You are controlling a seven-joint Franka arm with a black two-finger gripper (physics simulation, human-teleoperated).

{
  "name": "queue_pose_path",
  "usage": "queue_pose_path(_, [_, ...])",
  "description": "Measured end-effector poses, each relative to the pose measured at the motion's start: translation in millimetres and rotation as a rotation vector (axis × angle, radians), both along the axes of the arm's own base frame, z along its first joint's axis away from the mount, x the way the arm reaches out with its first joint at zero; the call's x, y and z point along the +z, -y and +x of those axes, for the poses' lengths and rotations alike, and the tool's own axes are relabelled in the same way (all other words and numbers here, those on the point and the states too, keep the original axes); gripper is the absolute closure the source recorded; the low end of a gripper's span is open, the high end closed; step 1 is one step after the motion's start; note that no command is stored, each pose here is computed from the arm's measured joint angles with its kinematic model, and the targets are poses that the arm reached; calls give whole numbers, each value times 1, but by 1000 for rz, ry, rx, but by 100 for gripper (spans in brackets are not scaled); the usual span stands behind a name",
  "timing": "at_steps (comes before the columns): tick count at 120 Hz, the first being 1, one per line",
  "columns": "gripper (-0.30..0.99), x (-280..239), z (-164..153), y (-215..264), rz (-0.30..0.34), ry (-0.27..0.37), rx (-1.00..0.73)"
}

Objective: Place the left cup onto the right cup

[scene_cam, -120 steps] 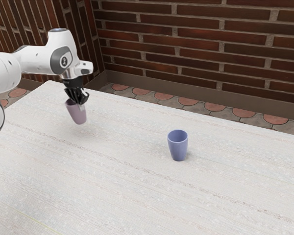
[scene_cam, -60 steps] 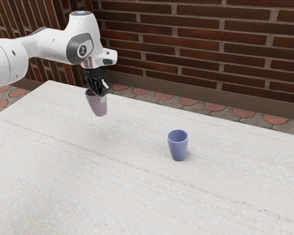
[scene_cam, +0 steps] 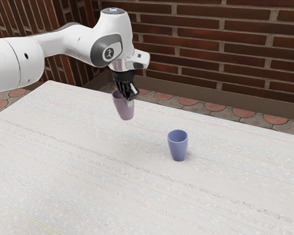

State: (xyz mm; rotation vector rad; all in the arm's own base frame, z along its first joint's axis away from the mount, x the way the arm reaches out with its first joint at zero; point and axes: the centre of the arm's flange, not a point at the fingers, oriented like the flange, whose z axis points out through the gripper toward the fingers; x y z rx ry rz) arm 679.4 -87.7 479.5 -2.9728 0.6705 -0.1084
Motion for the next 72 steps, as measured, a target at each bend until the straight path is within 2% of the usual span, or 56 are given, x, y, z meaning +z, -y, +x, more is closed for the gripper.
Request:
queue_pose_path(35, [79,6,-9,65,33,30,-58])
queue_pose_path(72, [78,13,-19,109,55,62,-81])
